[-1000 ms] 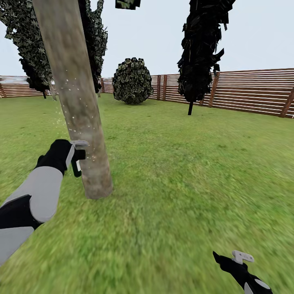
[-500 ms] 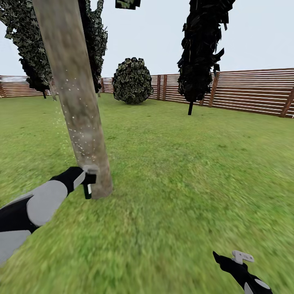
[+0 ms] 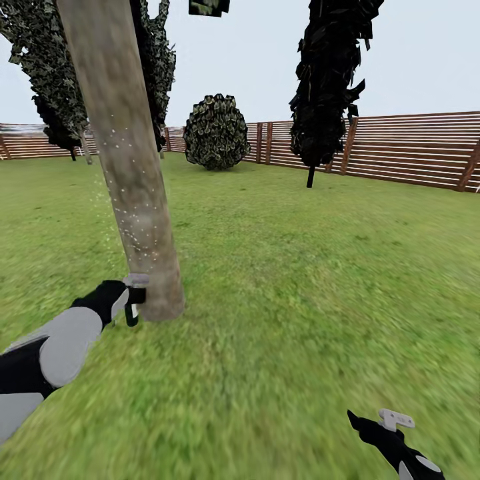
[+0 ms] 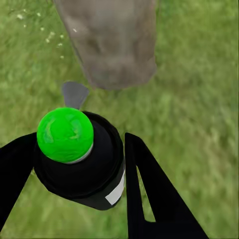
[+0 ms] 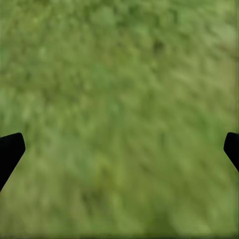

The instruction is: In the garden, pick up the pesticide atomizer on the floor and spray pesticide onto both trees until each tree trunk is fully covered.

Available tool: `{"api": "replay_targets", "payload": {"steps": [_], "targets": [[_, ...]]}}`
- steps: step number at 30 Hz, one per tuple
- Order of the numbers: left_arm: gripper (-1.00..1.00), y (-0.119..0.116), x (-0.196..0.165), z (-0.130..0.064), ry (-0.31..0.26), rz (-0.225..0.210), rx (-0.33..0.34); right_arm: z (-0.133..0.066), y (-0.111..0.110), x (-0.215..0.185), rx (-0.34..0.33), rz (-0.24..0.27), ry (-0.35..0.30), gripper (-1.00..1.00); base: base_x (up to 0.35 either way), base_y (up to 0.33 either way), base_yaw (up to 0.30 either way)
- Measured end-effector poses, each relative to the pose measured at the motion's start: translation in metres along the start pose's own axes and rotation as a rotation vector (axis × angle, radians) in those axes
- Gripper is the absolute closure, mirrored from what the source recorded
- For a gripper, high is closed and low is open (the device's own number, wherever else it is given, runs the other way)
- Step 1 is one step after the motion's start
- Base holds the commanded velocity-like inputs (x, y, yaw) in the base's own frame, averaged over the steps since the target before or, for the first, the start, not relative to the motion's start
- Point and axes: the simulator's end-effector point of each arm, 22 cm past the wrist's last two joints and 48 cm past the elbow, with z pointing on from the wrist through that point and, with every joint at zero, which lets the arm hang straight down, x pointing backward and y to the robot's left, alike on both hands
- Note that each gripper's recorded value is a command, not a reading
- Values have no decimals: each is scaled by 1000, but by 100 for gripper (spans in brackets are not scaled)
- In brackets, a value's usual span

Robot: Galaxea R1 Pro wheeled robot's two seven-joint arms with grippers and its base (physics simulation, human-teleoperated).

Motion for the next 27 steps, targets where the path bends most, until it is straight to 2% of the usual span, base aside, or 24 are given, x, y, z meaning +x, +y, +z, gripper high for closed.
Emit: {"api": "replay_targets", "payload": {"steps": [1,3,6,10,12,14,16,19,21,24,26,27], "targets": [[100,20,-28,-12,-27,-14,-41,0,0,0,0,0,-1,-100,0,0,0],[100,46,-56,-36,-12,-51,-90,0,0,0,0,0,0,-100,0,0,0],[100,63,-83,-58,-27,-83,-120,0,0,0,0,0,0,-100,0,0,0],[100,62,-127,-84,-62,-109,-113,0,0,0,1,1,0,-100,0,0,0],[100,53,-145,-96,-65,-100,-104,0,-1,0,1,0,0,-100,0,0,0],[100,45,-172,-111,-97,-76,-103,0,-1,0,1,0,0,-100,0,0,0],[100,35,-224,-148,-141,-82,-83,0,-1,0,1,0,-1,-100,0,0,0],[100,35,-254,-174,-166,-89,-80,0,-1,0,2,0,-1,-100,0,0,0],[100,39,-285,-201,-214,-100,-80,0,-1,-1,2,0,-1,-100,0,0,0],[100,44,-312,-226,-262,-111,-79,0,-1,-1,2,0,-1,-100,0,0,0],[100,50,-346,-261,-328,-125,-77,-1,-2,-1,3,0,-2,-100,0,0,0],[100,50,-353,-268,-340,-129,-74,0,-2,-1,3,0,-1,-100,0,0,0]]}}
